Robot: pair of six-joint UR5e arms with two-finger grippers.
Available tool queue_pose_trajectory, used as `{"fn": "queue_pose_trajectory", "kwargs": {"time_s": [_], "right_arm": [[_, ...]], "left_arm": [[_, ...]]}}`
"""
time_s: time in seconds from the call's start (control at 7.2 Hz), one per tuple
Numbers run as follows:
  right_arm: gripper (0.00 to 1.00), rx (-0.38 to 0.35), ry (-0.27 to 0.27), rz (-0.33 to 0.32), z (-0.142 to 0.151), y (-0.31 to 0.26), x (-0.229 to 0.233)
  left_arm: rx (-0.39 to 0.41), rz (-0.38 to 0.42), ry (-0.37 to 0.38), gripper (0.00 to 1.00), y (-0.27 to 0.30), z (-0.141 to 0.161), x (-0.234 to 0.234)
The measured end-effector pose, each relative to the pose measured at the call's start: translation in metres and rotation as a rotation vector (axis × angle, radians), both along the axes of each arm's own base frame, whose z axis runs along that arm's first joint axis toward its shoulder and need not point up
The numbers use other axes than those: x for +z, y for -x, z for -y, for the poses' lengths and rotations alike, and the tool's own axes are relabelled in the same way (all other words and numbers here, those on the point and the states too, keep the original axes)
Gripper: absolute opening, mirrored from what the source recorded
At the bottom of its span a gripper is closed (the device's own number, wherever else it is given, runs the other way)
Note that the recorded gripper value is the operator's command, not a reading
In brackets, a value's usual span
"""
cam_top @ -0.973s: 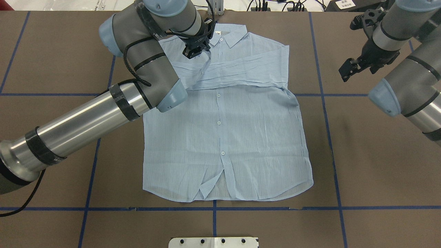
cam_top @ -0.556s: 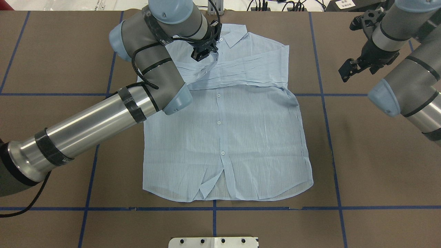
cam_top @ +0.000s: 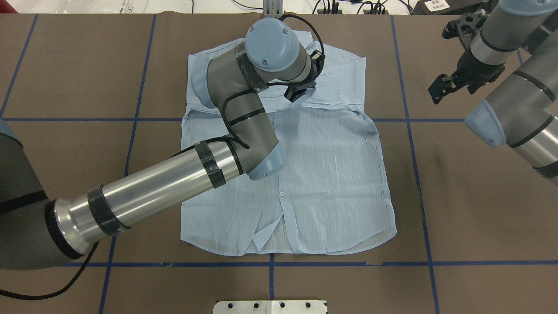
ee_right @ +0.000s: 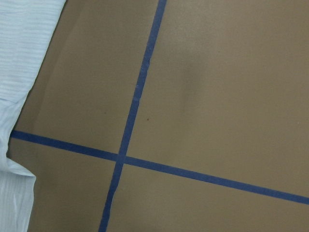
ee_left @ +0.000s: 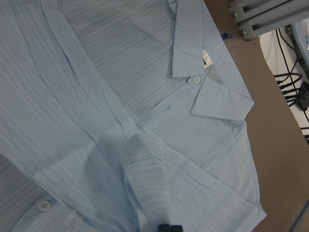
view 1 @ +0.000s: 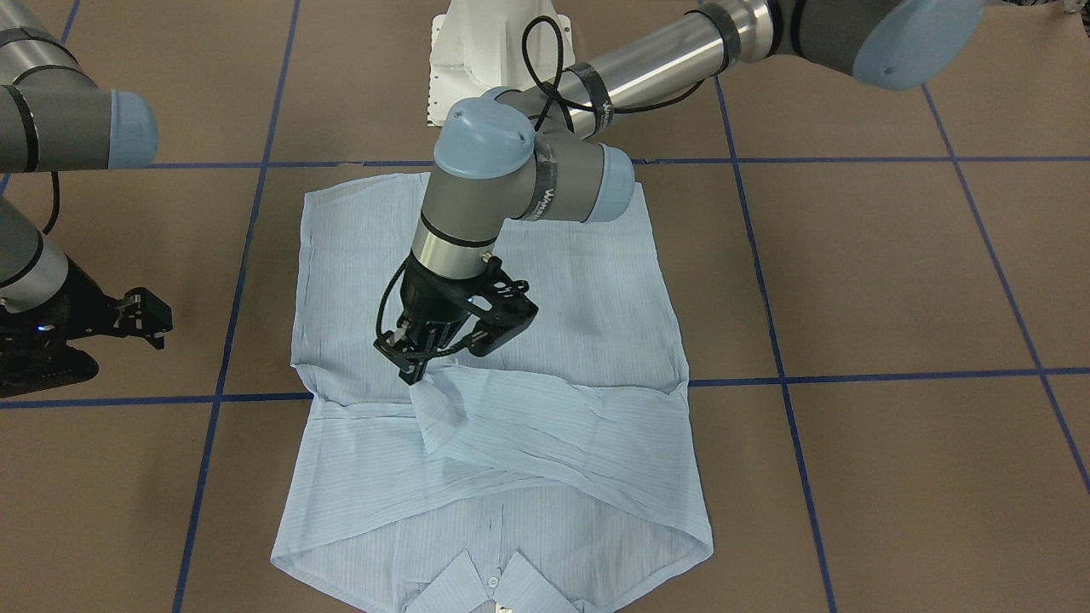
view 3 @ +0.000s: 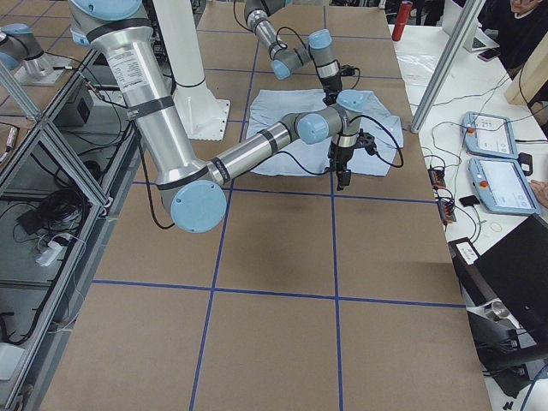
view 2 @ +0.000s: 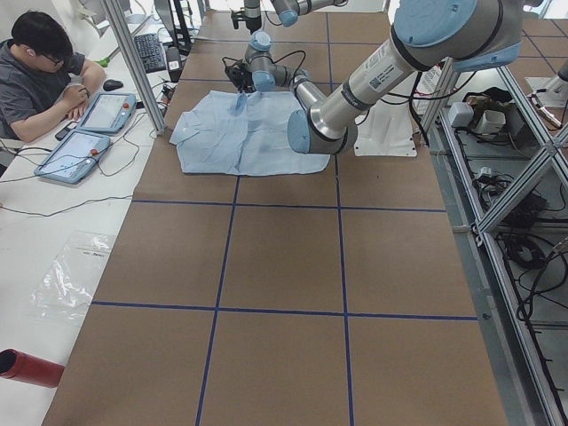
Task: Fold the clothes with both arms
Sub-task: 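Fold the held sleeve across the shirt front with the left gripper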
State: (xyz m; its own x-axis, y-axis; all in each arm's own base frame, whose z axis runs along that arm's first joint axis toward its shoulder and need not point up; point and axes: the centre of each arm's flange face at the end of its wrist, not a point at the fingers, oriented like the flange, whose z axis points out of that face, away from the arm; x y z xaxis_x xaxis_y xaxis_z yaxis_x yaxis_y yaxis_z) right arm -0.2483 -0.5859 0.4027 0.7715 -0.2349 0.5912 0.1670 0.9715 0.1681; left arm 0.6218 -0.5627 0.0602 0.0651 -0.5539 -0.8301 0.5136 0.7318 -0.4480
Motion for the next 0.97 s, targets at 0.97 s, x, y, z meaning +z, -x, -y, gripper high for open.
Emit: {"fn": "queue_pose_trajectory", "kwargs": {"time_s": [0.97], "right_arm": [[1.00, 0.080, 0.012, 0.072, -0.029, 0.004, -0.046]], "left_arm": [[0.180, 0.083, -0.197, 1.00, 0.105, -0.026, 0.107]]}}
